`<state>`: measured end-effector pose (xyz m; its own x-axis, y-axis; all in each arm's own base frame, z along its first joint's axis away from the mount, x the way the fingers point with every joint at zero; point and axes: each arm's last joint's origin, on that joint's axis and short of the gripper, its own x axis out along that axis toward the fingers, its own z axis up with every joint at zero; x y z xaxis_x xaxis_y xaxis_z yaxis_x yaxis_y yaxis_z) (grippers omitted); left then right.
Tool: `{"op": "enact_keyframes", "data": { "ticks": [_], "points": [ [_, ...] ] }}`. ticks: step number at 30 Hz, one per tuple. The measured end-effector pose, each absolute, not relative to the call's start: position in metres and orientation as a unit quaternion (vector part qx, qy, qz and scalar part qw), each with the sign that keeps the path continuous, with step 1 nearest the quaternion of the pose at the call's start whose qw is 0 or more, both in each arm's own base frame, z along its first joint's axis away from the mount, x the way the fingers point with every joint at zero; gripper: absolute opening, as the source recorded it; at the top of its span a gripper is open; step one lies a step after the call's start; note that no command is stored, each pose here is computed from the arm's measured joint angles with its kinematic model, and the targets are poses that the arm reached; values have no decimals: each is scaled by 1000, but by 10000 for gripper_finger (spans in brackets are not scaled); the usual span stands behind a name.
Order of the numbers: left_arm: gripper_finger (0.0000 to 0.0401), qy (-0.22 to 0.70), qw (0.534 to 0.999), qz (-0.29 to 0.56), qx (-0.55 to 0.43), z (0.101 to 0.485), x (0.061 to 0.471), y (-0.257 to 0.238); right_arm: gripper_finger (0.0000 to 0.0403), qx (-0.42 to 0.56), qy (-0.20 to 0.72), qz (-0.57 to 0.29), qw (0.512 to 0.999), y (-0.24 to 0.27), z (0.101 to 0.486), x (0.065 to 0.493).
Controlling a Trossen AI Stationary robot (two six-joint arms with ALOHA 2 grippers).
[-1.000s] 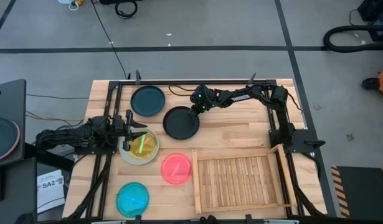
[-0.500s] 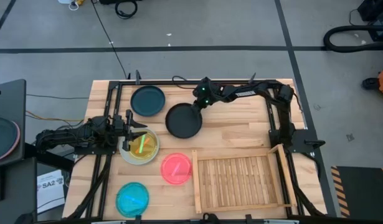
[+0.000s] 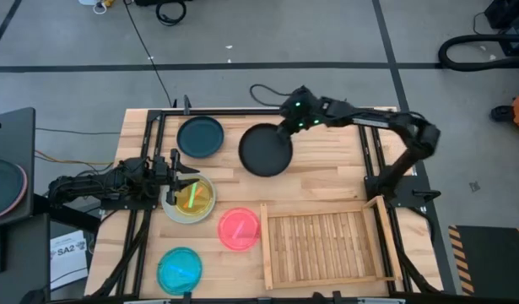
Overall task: Place and stack plates onto a shelf
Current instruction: Put the black plate on the shelf
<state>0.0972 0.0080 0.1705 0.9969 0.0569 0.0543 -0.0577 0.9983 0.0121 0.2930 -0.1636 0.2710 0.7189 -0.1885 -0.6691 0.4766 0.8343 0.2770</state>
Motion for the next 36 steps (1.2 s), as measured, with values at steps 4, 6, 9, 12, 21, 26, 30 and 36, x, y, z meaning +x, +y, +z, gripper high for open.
{"op": "enact_keyframes", "data": {
  "ticks": [4, 6, 9, 12, 21, 26, 30, 36],
  "points": [
    [135, -27, 999, 29, 7, 171, 97, 8, 18, 211, 320, -190, 904, -151, 303, 262],
    [135, -27, 999, 29, 7, 171, 97, 8, 18, 211, 317, -190, 905, -143, 317, 247],
    [135, -27, 999, 29, 7, 170, 97, 8, 18, 209, 318, -189, 906, -129, 334, 224],
    [135, -27, 999, 29, 7, 170, 97, 8, 18, 206, 328, -182, 904, -114, 345, 204],
    [135, -27, 999, 29, 7, 170, 97, 8, 18, 230, 425, -127, 866, -62, 349, 164],
    [135, -27, 999, 29, 7, 170, 97, 8, 18, 224, 456, -77, 858, -35, 348, 164],
    [135, -27, 999, 29, 7, 170, 97, 8, 18, 200, 472, -34, 858, -15, 347, 169],
    [135, -27, 999, 29, 7, 170, 97, 8, 18, 192, 511, 13, 838, 16, 332, 171]
  ]
}}
